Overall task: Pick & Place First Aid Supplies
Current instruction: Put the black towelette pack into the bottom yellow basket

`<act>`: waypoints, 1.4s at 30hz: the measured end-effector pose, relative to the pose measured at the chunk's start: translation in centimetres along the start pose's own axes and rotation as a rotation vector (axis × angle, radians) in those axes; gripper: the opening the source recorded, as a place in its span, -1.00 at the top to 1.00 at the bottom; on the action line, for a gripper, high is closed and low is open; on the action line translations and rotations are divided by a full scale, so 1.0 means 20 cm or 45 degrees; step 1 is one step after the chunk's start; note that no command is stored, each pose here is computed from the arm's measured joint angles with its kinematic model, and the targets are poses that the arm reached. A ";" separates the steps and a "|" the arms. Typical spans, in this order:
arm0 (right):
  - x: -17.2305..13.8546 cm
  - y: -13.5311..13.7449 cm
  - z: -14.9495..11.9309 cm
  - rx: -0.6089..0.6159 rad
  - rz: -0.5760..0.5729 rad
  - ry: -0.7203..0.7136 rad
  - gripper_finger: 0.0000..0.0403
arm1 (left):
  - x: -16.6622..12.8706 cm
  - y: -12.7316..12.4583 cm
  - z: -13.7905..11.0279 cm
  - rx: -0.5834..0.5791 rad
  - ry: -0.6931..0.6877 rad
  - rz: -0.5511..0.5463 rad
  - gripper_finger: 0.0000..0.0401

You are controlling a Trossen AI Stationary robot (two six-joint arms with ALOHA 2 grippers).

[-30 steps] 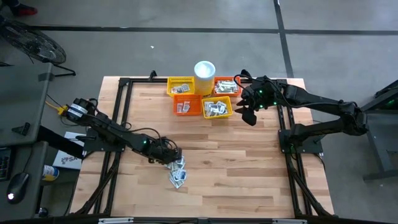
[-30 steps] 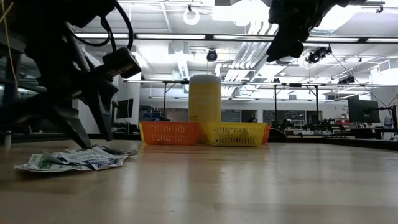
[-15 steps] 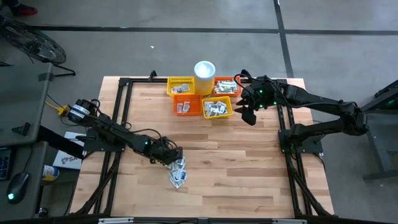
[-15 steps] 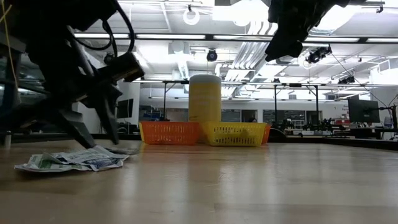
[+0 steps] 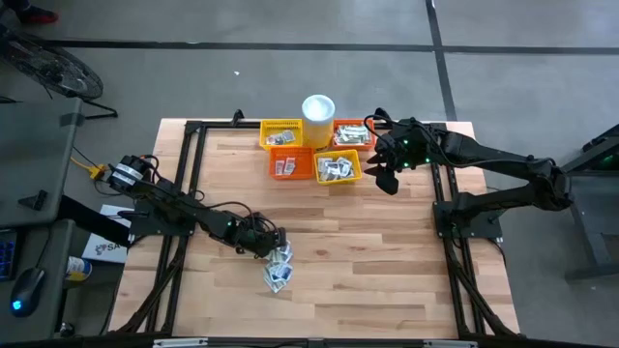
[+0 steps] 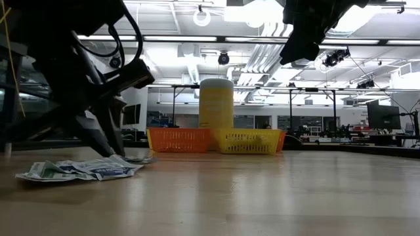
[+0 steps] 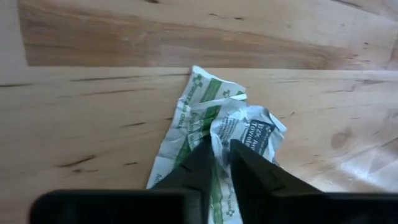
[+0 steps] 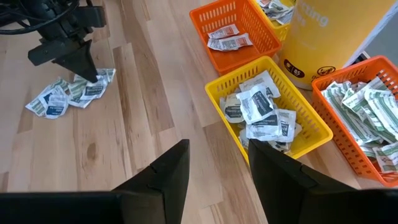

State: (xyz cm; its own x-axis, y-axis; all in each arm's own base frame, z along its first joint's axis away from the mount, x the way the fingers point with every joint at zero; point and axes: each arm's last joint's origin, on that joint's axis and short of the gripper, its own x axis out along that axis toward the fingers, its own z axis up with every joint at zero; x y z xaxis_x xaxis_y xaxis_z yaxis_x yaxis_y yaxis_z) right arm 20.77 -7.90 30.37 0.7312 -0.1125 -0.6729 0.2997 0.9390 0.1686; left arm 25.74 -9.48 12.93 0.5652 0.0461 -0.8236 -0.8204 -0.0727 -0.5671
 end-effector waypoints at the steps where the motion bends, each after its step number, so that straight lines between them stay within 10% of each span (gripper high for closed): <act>1: 0.00 0.00 0.00 -0.001 0.000 0.000 0.22 | 0.00 0.00 0.00 0.002 -0.003 0.001 0.80; 24: 0.00 0.00 0.00 -0.001 0.000 0.011 0.22 | -0.13 -0.16 0.03 0.124 -0.093 -0.178 1.00; 42: 0.00 0.00 0.00 0.004 -0.001 0.011 0.22 | -0.18 -0.50 0.51 0.257 -0.435 -0.276 1.00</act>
State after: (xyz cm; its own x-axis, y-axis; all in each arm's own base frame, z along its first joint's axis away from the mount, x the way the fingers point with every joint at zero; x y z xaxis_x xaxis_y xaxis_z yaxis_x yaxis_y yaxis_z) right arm 20.72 -7.87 30.31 0.7259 -0.1105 -0.6789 0.3023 0.9378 0.1705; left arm 30.99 1.23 21.48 0.6928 0.3674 -0.6206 -0.7058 0.1687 -0.6880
